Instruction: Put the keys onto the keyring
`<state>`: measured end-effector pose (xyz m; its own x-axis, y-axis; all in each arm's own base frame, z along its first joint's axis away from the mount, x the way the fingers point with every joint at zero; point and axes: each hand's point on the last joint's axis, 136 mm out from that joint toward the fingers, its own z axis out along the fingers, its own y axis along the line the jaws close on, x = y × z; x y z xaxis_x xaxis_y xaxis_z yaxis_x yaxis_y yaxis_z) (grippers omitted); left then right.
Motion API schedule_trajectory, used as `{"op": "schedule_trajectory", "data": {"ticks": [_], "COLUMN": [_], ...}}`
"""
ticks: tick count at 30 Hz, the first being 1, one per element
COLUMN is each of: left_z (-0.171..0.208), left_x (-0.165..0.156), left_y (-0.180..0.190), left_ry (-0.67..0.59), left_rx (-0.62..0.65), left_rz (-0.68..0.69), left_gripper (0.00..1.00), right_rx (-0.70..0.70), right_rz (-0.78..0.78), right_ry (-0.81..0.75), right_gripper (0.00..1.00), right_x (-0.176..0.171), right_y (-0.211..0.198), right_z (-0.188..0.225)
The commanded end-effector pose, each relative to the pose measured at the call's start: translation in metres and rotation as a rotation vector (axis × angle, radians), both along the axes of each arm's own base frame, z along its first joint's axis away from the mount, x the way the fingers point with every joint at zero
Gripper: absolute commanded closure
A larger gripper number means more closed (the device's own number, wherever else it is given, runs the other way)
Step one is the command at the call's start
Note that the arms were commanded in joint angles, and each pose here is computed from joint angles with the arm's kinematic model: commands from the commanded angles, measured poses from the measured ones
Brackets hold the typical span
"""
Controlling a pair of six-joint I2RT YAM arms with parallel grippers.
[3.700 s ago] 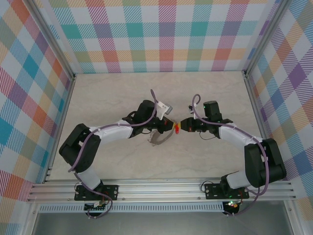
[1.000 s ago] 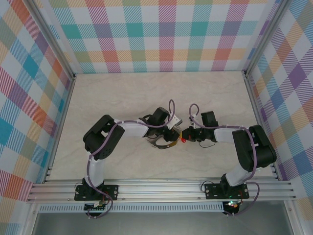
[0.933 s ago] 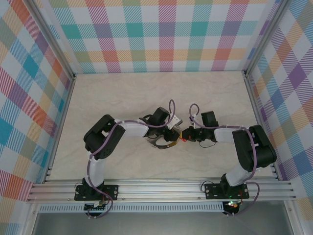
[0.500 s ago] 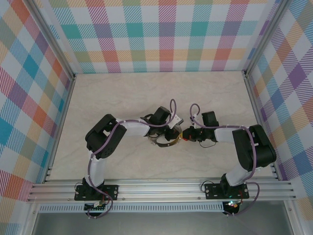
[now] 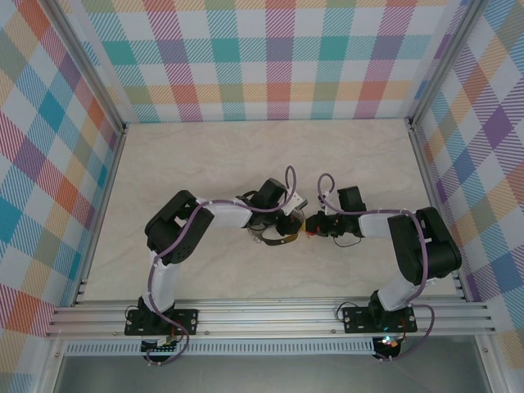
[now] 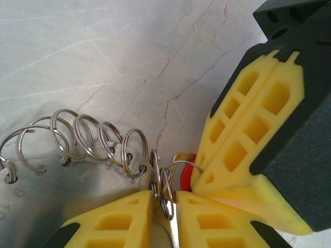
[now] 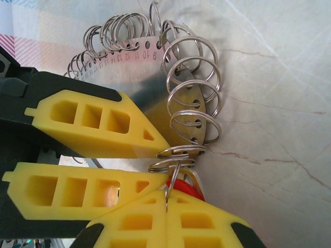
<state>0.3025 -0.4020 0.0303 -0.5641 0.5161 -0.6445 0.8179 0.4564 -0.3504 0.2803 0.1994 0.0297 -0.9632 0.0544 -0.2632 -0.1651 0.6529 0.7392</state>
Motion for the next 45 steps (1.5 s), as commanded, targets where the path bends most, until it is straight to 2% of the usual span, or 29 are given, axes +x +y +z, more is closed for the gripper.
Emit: {"op": "schedule_trajectory", "data": {"ticks": [1, 4, 9, 16, 23, 32, 38, 45], "left_z": [-0.010, -0.011, -0.007, 0.031, 0.095, 0.179, 0.221, 0.252], "left_x": [-0.006, -0.006, -0.003, 0.000, 0.000, -0.013, -0.019, -0.024], "left_y": [-0.008, -0.011, -0.015, -0.013, 0.002, 0.011, 0.013, 0.016], "left_ry": [0.005, 0.007, -0.001, -0.077, -0.165, -0.245, -0.290, -0.342], "left_rx": [0.024, 0.024, 0.011, -0.044, -0.144, -0.286, -0.358, -0.402], "left_rz": [-0.024, -0.026, -0.025, -0.005, 0.045, 0.019, 0.005, -0.019], "left_gripper": [0.81, 0.85, 1.00, 1.00, 1.00, 1.00, 1.00, 1.00], "right_rx": [0.033, 0.035, 0.040, 0.051, 0.082, 0.140, 0.185, 0.196], "right_rz": [0.017, 0.016, 0.014, 0.008, 0.006, 0.013, 0.031, 0.022], "right_ry": [0.004, 0.006, 0.005, -0.039, -0.124, -0.231, -0.283, -0.329], "right_gripper": [1.00, 1.00, 1.00, 1.00, 1.00, 1.00, 1.00, 1.00], "right_x": [-0.003, -0.003, -0.002, 0.003, 0.005, 0.005, 0.000, -0.003], "right_y": [0.004, 0.004, 0.005, 0.004, 0.004, 0.007, 0.010, 0.008], "right_z": [0.000, 0.000, 0.003, 0.028, 0.076, 0.140, 0.175, 0.201]}}
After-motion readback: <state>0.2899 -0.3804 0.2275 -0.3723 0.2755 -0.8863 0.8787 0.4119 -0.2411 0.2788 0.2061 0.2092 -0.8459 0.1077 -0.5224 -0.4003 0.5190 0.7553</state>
